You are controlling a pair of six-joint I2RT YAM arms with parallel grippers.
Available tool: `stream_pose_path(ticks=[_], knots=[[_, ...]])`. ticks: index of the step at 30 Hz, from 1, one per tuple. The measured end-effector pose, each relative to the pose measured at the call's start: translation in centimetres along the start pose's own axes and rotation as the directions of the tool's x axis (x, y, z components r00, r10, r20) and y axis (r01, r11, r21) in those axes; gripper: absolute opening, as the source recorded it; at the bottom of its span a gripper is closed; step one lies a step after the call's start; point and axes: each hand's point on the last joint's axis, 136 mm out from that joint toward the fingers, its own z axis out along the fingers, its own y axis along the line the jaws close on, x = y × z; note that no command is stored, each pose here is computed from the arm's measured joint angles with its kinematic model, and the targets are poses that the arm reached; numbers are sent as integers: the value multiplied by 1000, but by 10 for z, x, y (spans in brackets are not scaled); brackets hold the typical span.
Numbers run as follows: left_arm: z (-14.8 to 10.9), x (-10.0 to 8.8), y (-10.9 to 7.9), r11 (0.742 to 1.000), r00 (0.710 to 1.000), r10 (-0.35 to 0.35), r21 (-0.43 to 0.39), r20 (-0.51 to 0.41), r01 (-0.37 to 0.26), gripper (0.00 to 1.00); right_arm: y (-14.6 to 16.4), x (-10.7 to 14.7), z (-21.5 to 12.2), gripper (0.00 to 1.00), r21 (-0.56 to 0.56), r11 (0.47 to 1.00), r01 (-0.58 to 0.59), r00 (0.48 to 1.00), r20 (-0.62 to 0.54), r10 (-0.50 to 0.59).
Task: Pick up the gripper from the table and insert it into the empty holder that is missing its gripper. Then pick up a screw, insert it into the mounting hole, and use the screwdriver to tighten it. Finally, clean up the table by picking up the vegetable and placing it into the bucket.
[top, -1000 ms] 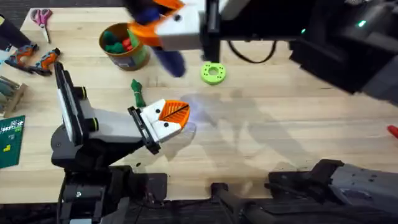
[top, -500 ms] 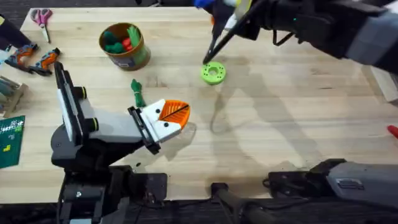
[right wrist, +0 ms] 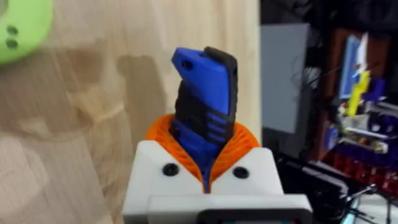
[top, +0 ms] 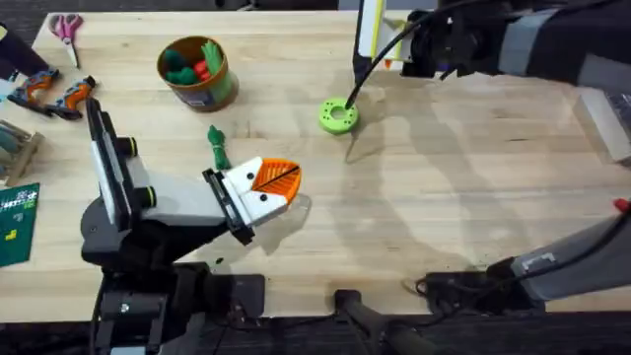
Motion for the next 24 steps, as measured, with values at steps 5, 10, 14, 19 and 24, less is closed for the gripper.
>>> stream_pose_path(ticks=[5, 10, 14, 19, 24], knots=[[0, 0, 0, 1000, 1000, 0, -3, 0, 0, 9, 21, 14, 20, 26, -61, 998, -4, 999, -34, 2], [0, 0, 1, 1000, 1000, 1, -3, 0, -1, 9, 36, 18, 32, 26, -103, 995, -6, 999, -44, 1], [0, 0, 1, 1000, 1000, 0, -3, 0, 0, 9, 47, 21, 35, 27, -141, 990, -3, 999, -54, -4], [0, 0, 1, 1000, 1000, 0, -3, 0, 0, 9, 51, 23, 34, 241, -162, 987, 2, 998, -62, -12], [0, 0, 1, 1000, 1000, 1, -3, 0, -1, 9, 52, 21, 33, 544, -164, 983, -78, 995, -74, 66]])
